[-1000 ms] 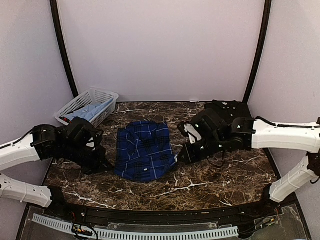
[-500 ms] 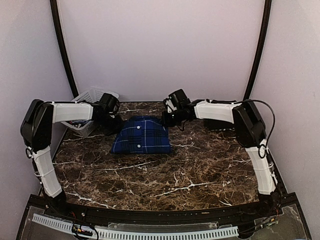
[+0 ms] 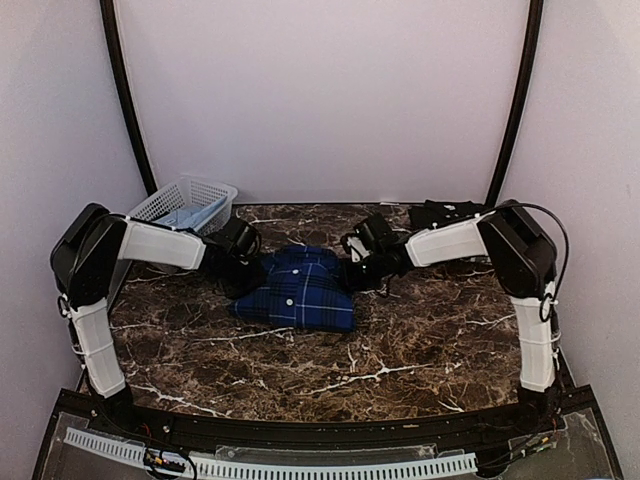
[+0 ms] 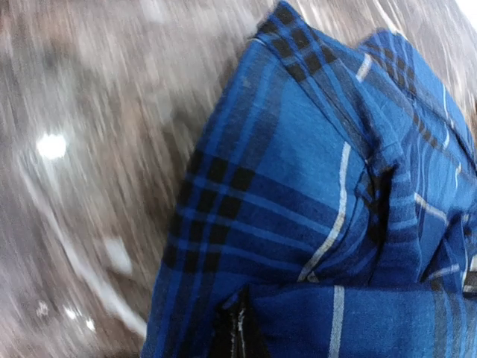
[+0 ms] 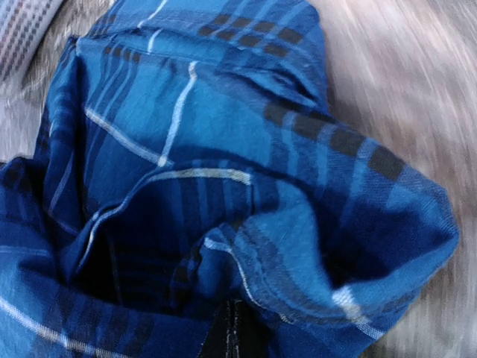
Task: Fold and stack the long sleeve shirts
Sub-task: Fold the 2/3-rectangle-folded shirt at the center of the board.
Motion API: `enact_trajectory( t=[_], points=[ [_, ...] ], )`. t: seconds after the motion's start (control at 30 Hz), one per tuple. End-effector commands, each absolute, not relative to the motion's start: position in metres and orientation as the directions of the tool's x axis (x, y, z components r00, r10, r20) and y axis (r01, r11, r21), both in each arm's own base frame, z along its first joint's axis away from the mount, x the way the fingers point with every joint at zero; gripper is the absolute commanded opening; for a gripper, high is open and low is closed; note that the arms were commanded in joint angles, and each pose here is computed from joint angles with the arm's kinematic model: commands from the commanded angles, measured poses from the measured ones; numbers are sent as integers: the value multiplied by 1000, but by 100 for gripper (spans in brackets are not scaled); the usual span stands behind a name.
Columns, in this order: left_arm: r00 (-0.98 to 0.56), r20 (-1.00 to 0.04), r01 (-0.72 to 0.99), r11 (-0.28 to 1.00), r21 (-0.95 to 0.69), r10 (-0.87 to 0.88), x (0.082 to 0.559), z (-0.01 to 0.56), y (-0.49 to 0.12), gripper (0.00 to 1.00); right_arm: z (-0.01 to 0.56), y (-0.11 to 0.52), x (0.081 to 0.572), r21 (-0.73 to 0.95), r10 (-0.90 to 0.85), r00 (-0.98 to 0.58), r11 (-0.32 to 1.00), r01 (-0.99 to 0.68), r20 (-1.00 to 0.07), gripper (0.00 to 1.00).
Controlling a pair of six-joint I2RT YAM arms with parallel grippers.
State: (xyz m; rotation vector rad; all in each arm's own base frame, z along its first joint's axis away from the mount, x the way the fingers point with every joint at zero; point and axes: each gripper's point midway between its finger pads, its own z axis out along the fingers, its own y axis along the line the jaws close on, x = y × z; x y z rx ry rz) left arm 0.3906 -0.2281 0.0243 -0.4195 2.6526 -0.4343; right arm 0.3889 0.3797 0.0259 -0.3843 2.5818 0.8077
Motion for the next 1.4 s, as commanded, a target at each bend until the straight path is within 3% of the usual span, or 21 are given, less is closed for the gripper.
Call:
enact_trajectory(
  t=[0.0,0.17,0.37,0.6,0.77,0.97,1.23,1.37],
  points=[
    [-903,-255,-238,895,-377,-347,308,21,-251,0,29,353,338,472,-144,-889,804,-360,-434,0],
    [-904,-284,-201,904,-378,-320,265,47,-262,0,66,329,309,450,-127,-868,814,-368,-479,0],
    [-860,-380,-175,897,-406,-340,271,95,-255,0,124,319,309,443,-73,-814,809,-387,-577,0],
    [-830,-464,-104,903,-418,-310,286,132,-259,0,149,324,321,418,-71,-774,809,-414,-629,0],
    [-846,-449,-110,916,-385,-290,288,121,-258,0,127,324,308,406,-132,-803,808,-426,-581,0],
    [-893,-355,-157,932,-327,-275,272,78,-242,0,96,328,261,360,-227,-820,814,-456,-525,15],
    [-928,-266,-187,943,-276,-262,251,39,-232,0,61,347,204,313,-332,-825,808,-499,-457,18],
    [-932,-252,-189,944,-271,-259,248,33,-231,0,74,335,214,258,-298,-813,845,-469,-501,26]
  ],
)
